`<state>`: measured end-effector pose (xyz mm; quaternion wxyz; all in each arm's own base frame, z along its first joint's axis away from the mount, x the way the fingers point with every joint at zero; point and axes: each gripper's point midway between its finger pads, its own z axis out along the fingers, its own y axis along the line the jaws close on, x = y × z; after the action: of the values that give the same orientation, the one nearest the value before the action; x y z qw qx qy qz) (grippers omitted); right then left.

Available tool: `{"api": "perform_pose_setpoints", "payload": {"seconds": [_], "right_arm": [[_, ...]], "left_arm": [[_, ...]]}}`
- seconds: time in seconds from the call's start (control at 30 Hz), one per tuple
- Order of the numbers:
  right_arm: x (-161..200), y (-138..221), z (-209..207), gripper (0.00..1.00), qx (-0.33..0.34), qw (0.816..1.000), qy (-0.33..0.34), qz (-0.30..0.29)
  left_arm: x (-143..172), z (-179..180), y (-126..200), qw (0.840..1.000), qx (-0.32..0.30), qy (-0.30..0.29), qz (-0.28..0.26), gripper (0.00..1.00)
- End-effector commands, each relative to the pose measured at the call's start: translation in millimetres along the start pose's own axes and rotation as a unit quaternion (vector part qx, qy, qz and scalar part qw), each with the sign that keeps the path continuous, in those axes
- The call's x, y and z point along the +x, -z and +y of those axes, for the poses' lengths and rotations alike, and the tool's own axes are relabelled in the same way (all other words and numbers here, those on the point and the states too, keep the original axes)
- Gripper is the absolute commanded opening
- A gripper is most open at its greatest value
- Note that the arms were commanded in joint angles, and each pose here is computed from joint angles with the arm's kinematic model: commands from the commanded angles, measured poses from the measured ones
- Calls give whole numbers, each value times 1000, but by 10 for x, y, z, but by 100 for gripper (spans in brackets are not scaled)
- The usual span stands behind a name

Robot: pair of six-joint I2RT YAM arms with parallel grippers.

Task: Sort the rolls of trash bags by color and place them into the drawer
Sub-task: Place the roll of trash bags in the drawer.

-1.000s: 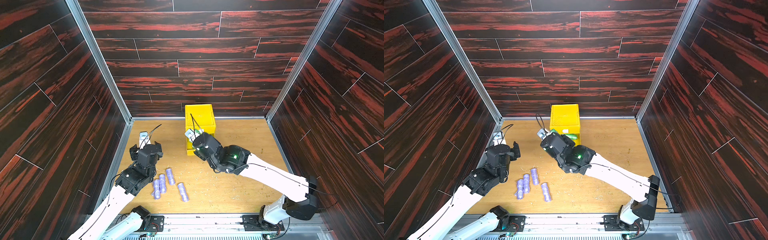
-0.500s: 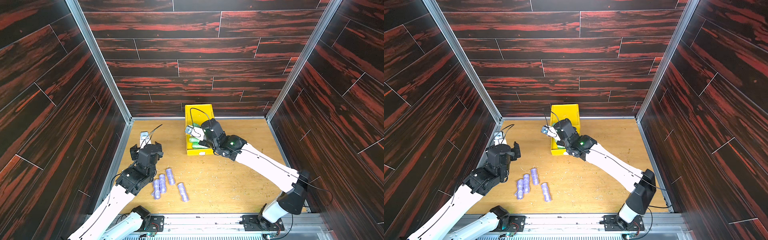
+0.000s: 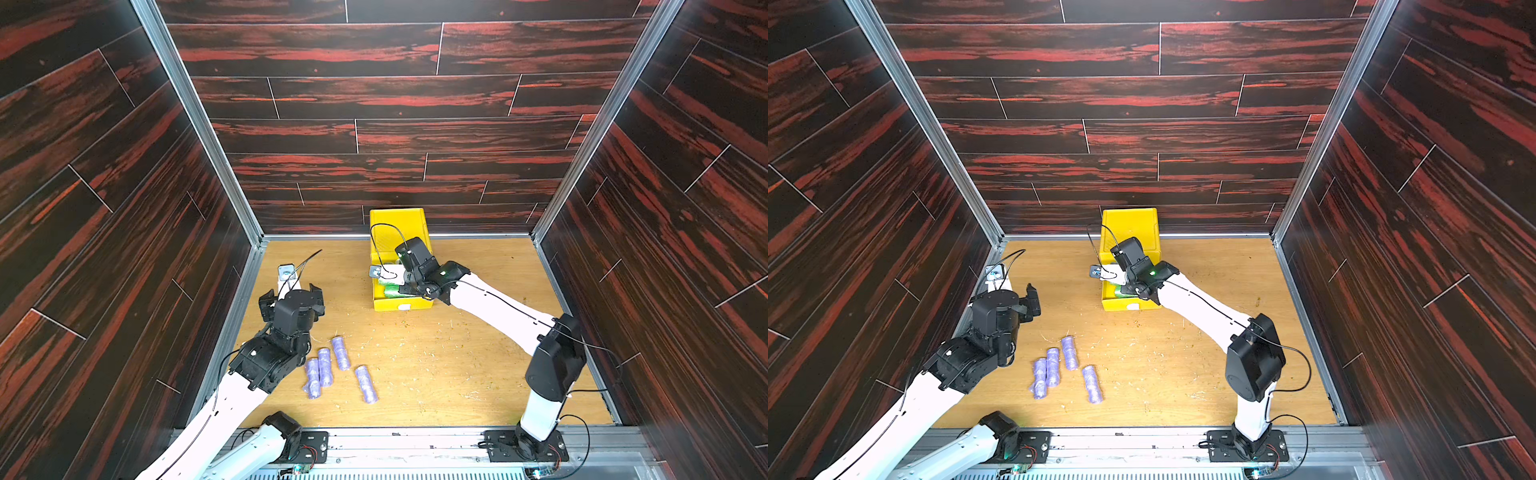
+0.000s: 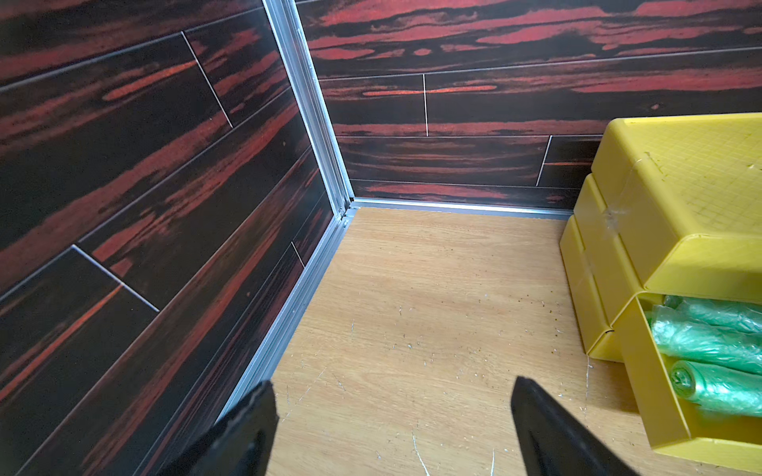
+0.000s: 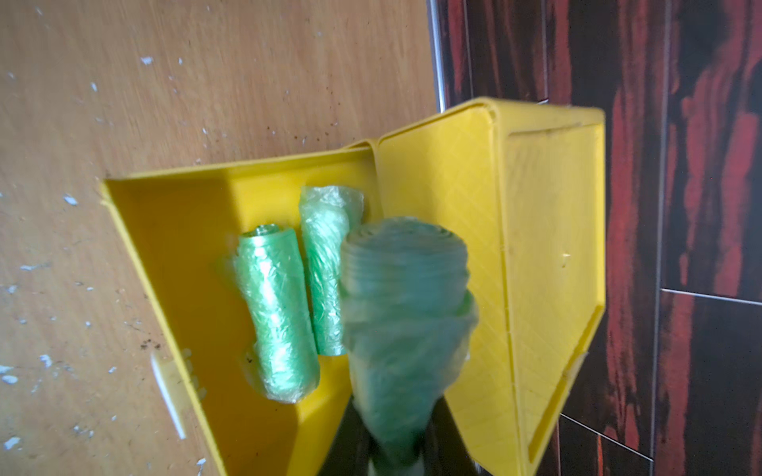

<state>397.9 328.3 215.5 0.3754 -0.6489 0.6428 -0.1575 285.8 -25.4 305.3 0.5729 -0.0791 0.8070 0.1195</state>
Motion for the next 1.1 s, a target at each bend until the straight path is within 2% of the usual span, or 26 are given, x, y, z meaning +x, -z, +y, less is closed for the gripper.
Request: {"api": "perform_pose_setpoints", "payload": {"seconds": [0.0,0.2,0.5,0.7,1.07], "right_arm": [[106,-151,57,1,-9,1000,5,10],[173,-310,117,3,1,1000,12,17],[261,-272,309,10,-23,1000,9,19],[204,-318,420,12,-38,999,8,8],[60,-283,350,16,-41,999,0,-7]], "left_arm": [[37,16,-6,1000,-2,4,3,92],[42,20,-6,1000,-3,2,4,92],[49,17,-12,1000,-4,1,5,92],[51,19,-19,1000,-5,1,5,92],[48,22,-16,1000,-6,0,4,92]]}}
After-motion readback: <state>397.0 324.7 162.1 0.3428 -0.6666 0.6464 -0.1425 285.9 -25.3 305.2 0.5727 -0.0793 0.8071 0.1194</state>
